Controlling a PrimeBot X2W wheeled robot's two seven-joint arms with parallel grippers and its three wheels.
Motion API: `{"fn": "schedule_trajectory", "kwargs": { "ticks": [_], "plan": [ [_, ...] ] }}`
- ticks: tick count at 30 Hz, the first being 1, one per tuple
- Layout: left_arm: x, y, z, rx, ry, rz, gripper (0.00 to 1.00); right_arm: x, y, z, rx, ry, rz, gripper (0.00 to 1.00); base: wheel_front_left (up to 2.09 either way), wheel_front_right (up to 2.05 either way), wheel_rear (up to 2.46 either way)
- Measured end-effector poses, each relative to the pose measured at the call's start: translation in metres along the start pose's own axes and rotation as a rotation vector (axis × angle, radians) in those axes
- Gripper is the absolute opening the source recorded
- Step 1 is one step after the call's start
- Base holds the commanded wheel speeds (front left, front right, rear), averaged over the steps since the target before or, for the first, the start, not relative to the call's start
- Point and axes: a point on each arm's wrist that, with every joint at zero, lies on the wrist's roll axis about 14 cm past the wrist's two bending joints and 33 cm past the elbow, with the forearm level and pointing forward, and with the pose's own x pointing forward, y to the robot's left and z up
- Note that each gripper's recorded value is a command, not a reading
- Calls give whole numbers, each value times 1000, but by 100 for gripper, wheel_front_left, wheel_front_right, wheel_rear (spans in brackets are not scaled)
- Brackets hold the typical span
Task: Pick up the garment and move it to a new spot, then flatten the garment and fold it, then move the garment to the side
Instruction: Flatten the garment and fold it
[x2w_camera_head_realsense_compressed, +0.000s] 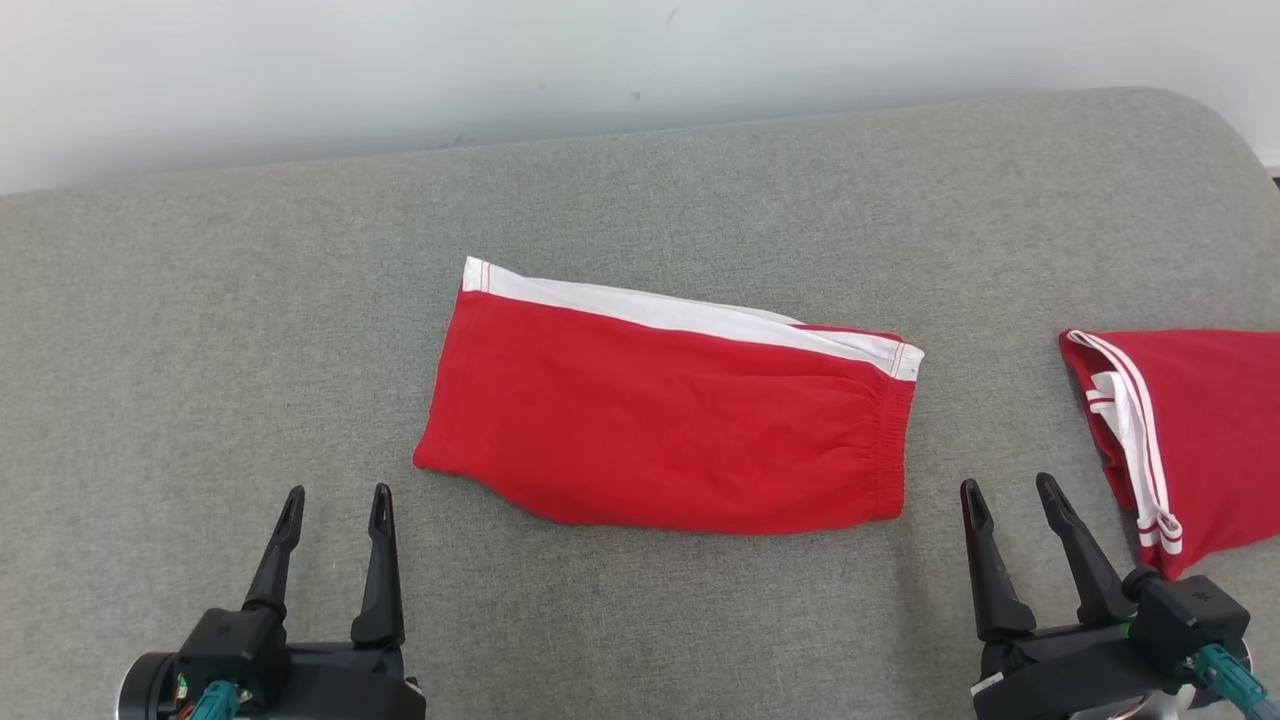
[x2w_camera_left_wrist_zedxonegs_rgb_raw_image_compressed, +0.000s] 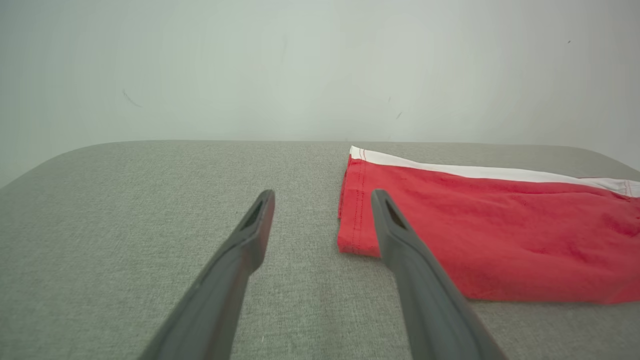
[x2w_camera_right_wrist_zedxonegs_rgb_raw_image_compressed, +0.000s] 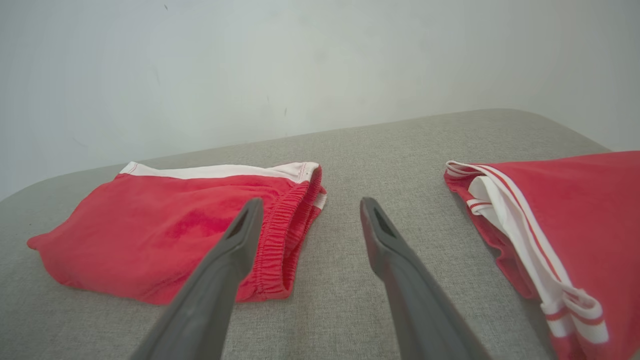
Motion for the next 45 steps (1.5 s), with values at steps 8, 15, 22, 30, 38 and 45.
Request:
{"fn": "schedule_trajectory", "kwargs": {
  "ticks": [8,15,22,30,38,45],
  "plan": [
    [3,-1,-1,2,5,-5,100,16,2,-18,26,55,25,100,0,0,0],
    [5,2,-6,5,15,3,100,40,5,-49,65,134,58,100,0,0,0],
    [5,7,-10,15,21,17,100,56,13,-78,113,207,80,100,0,0,0],
    [5,11,-11,27,19,27,100,59,12,-92,185,245,61,0,0,0,0],
    [7,7,-10,27,14,14,100,55,2,-91,213,240,34,0,0,0,0],
    [9,4,-10,26,12,6,100,36,-22,-92,201,250,-22,0,0,0,0]
  ]
}}
